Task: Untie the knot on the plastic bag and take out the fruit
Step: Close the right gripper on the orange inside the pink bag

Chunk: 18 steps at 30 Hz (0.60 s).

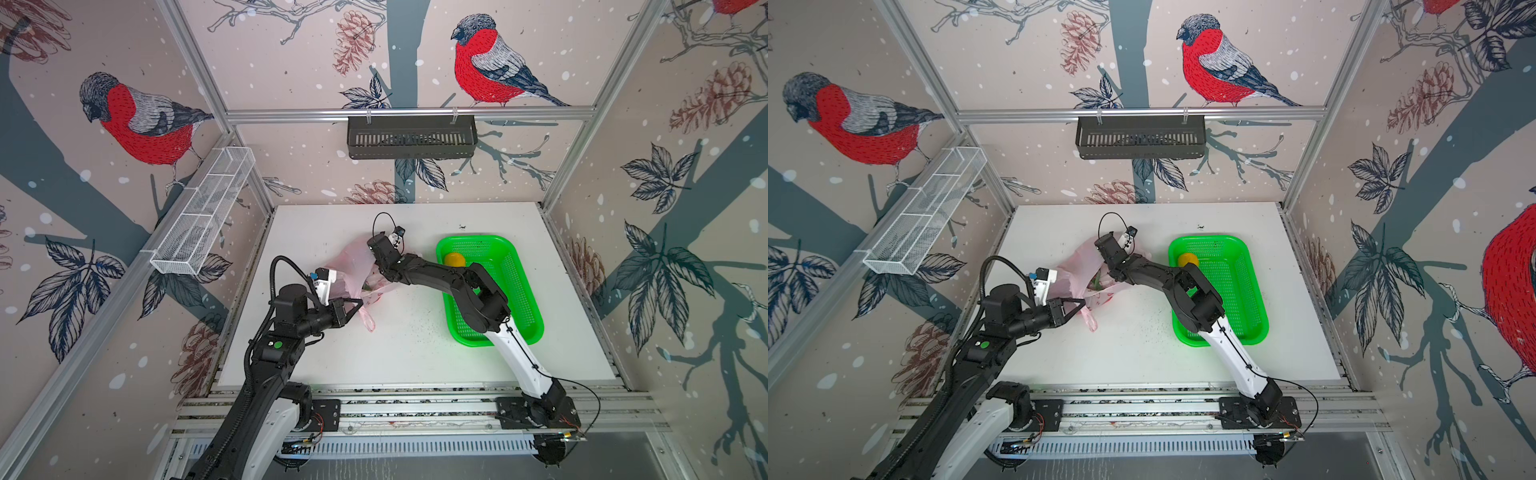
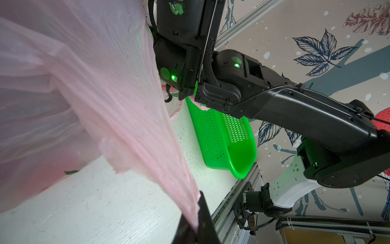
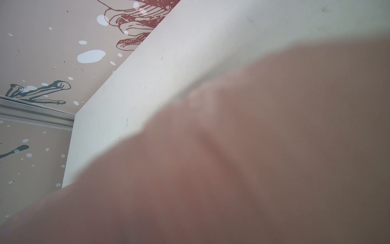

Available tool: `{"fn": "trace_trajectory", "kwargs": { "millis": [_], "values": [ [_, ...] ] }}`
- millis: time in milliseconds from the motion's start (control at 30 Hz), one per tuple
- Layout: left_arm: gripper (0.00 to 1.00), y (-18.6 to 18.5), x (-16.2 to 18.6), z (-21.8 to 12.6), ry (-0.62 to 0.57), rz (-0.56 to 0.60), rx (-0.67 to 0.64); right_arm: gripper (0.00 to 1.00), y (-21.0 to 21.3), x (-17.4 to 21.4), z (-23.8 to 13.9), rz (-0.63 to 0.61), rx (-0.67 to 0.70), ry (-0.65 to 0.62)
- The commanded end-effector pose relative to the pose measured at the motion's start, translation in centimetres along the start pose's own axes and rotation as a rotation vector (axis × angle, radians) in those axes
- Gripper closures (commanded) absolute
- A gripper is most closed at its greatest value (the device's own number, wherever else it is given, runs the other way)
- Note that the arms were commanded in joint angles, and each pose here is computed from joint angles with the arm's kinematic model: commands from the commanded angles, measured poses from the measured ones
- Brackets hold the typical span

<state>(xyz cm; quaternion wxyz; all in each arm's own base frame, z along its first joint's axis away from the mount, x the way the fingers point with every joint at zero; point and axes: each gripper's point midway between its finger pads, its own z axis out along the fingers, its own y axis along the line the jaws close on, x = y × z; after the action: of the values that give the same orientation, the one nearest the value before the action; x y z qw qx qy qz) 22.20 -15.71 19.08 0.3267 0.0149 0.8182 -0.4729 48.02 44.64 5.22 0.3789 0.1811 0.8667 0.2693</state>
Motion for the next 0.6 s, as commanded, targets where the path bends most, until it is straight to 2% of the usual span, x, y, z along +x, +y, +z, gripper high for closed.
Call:
{"fn": "trace_trajectory", "kwargs": {
  "millis": [0,233,567],
  "values": [
    [1.00,-0.5,-0.1,0.0,0.003,0.027,0.025,0.60,-1.3,0.4,-0.3,-0.019,0.046,0.021],
    [1.00,-0.2,-0.1,0.1,-0.002,0.022,0.011,0.69,-0.7,0.4,-1.3,-0.045,0.026,0.022],
    [1.00,1.1,-0.4,0.5,-0.021,0.000,-0.032,0.72,0.9,0.8,-3.5,-0.093,-0.012,0.031]
  ]
}}
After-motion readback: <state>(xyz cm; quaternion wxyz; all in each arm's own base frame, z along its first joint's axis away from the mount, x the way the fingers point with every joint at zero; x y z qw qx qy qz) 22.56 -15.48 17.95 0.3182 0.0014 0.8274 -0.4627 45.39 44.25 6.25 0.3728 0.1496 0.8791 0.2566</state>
